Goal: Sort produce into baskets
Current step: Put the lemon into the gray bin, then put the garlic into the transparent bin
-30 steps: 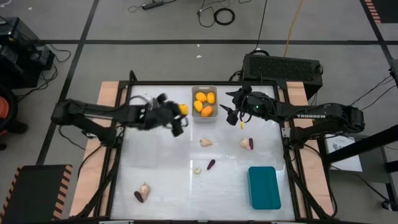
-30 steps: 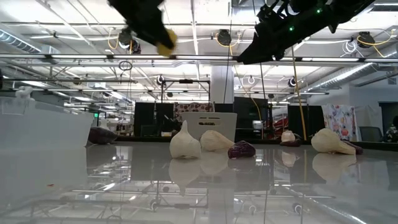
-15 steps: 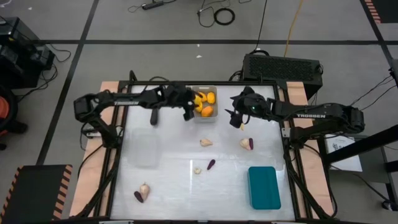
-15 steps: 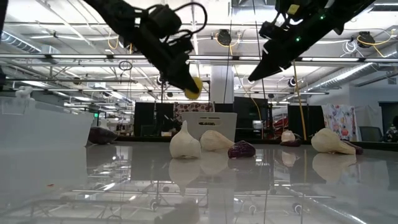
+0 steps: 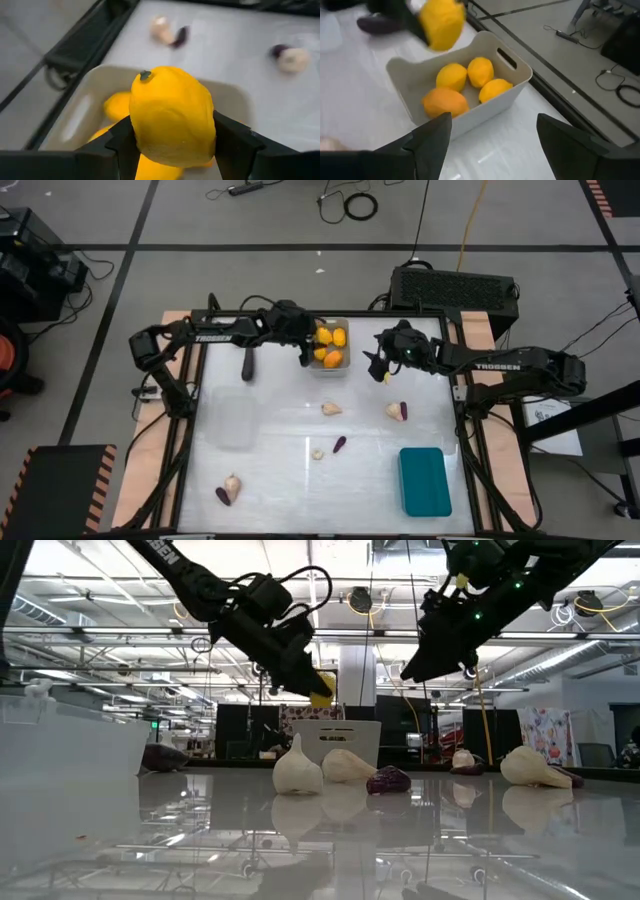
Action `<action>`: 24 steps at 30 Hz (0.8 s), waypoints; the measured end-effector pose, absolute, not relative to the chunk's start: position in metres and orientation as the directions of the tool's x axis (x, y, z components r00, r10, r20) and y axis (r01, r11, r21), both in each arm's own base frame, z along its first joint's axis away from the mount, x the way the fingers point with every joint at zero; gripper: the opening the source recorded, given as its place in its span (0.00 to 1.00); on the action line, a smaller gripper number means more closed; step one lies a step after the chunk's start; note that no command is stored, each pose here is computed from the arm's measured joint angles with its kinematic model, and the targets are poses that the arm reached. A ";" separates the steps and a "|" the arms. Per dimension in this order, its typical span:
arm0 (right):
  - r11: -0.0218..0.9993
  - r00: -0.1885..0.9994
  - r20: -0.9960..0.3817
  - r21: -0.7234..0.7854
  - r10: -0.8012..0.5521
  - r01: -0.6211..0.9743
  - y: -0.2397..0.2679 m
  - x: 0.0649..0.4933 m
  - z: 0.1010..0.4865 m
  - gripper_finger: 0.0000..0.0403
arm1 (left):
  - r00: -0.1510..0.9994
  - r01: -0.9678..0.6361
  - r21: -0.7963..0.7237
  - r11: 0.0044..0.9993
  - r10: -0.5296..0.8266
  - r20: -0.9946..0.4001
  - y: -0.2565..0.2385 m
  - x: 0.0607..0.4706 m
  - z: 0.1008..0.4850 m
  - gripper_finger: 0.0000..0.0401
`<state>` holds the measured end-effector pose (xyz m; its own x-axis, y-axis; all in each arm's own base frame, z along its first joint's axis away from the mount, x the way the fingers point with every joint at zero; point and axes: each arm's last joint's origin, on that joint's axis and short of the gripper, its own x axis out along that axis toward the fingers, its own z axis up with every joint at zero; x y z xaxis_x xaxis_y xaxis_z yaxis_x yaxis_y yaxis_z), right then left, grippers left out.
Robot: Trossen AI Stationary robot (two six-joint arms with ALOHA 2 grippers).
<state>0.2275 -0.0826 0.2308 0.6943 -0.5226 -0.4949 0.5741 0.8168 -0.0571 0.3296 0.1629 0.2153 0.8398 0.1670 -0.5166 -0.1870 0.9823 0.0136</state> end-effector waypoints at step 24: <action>0.753 0.788 -0.323 0.257 -0.524 0.605 -0.078 0.238 0.248 0.71 | 0.843 -0.143 0.254 0.957 0.252 -0.476 0.144 0.343 0.218 0.71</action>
